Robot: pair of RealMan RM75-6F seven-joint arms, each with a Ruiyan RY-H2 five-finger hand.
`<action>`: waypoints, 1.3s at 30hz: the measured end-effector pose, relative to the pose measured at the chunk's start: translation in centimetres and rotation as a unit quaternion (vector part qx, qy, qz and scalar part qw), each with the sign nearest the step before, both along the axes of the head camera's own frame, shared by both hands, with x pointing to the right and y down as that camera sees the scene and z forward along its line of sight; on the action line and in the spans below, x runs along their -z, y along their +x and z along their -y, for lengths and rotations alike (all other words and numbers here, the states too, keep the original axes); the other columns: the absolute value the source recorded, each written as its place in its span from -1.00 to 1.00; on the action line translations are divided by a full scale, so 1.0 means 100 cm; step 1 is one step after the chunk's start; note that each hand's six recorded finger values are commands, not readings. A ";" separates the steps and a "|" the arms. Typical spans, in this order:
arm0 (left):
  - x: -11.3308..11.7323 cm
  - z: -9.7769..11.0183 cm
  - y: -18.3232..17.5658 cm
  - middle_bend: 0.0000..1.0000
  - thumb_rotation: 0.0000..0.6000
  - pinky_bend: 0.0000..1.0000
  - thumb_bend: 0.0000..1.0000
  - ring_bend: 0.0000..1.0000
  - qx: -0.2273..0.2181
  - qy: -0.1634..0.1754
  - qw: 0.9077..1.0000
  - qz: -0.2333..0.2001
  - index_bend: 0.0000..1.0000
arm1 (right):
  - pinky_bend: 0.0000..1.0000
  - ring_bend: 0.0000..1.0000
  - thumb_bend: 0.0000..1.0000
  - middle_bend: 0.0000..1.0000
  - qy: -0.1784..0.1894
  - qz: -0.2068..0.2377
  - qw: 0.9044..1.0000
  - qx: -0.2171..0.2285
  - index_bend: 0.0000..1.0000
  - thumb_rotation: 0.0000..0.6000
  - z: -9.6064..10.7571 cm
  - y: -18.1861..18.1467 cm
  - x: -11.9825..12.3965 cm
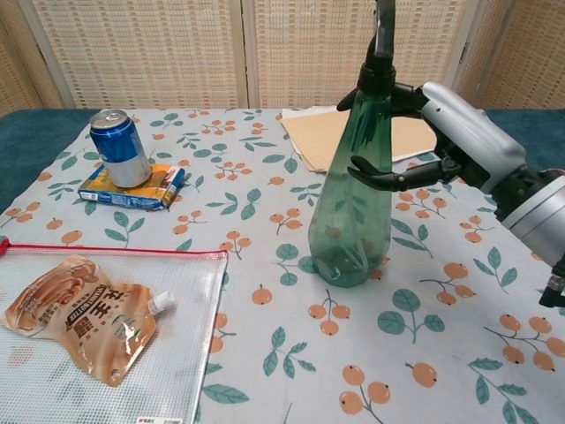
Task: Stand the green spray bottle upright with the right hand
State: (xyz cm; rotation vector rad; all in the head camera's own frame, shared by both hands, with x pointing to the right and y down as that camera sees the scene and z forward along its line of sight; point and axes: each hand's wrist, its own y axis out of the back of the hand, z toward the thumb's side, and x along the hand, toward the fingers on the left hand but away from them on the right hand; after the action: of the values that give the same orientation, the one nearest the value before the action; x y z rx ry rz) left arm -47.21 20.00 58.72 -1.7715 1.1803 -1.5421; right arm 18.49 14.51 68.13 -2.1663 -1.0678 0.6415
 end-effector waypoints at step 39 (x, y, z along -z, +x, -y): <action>0.003 0.001 0.001 -1.00 1.00 -0.69 -0.48 -1.00 0.003 0.013 1.000 -0.004 -1.00 | -1.00 -1.00 -1.00 -0.89 -0.087 -0.171 0.980 0.057 -1.00 1.00 -0.017 0.032 -0.004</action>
State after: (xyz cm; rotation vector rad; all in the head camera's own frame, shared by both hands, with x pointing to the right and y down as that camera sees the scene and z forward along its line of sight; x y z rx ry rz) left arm -47.12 19.86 58.37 -1.7603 1.2045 -1.5188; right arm 21.66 16.16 68.51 -2.1403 -0.7233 1.0410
